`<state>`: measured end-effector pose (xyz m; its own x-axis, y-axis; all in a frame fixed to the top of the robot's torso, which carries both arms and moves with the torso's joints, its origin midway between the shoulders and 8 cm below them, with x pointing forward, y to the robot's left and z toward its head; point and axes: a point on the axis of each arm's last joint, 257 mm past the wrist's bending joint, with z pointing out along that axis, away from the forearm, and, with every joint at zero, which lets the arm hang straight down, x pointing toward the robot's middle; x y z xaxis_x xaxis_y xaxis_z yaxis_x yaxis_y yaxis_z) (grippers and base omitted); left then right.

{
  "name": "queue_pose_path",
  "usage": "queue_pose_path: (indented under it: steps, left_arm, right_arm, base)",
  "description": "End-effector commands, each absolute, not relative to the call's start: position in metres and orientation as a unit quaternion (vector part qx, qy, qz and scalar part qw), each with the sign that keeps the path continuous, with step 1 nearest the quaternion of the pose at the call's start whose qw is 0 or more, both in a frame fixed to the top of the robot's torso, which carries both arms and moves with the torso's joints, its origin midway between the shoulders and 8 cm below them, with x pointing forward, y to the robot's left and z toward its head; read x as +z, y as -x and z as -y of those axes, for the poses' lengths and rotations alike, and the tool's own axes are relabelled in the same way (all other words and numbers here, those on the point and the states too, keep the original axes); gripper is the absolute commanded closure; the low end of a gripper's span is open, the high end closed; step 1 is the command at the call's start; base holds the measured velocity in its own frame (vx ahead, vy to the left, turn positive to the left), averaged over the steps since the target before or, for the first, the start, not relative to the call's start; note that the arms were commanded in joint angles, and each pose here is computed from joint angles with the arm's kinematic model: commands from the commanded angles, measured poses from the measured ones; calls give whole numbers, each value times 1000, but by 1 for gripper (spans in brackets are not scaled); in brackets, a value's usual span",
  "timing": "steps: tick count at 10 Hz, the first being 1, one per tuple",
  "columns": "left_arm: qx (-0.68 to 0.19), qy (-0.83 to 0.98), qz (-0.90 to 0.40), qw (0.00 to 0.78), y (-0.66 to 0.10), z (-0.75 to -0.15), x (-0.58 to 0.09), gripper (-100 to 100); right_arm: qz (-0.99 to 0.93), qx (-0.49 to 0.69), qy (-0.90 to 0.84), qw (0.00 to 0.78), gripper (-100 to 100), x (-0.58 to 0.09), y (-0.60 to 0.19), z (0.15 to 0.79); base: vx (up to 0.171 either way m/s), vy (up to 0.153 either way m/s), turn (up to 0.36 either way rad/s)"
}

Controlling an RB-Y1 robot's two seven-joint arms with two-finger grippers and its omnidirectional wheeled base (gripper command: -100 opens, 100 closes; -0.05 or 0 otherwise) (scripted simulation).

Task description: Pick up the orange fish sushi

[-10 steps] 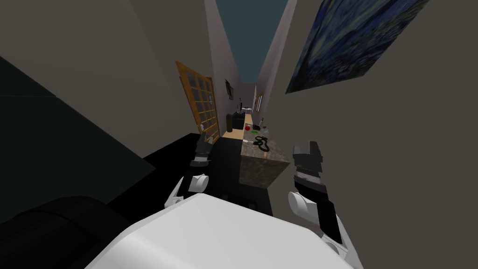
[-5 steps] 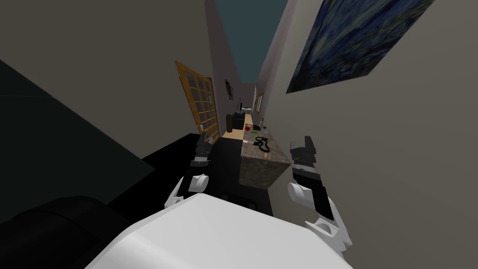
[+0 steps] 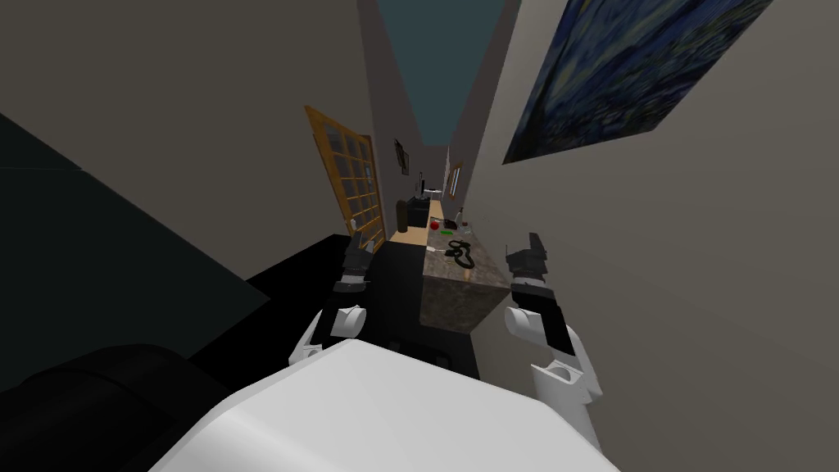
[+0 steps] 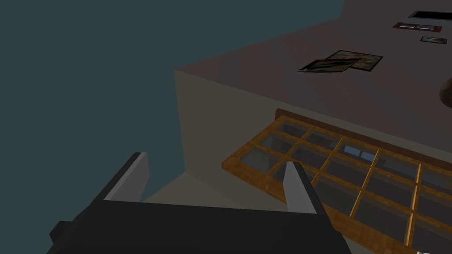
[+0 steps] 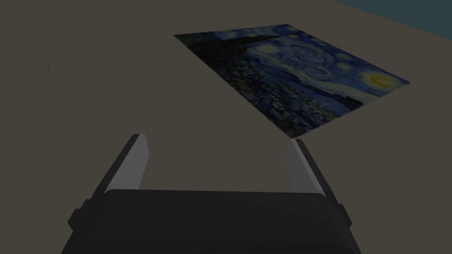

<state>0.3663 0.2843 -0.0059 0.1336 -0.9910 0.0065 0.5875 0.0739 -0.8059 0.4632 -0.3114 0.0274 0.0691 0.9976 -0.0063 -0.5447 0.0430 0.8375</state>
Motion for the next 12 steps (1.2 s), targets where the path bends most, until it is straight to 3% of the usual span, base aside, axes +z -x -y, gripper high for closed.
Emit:
queue_pose_path:
  steps: [1, 12]
  left_arm:
    - [-588, 342, -295, 671, -366, -284, -6, 0]
    - [-588, 342, -295, 671, -366, -284, -6, 0]
  right_arm:
    - [-325, 604, -354, 635, -100, 33, -473, 312]
    - [-312, 627, -473, 535, -100, 24, -565, 335]
  base:
    - [27, 4, -5]
    - [26, 12, -11]
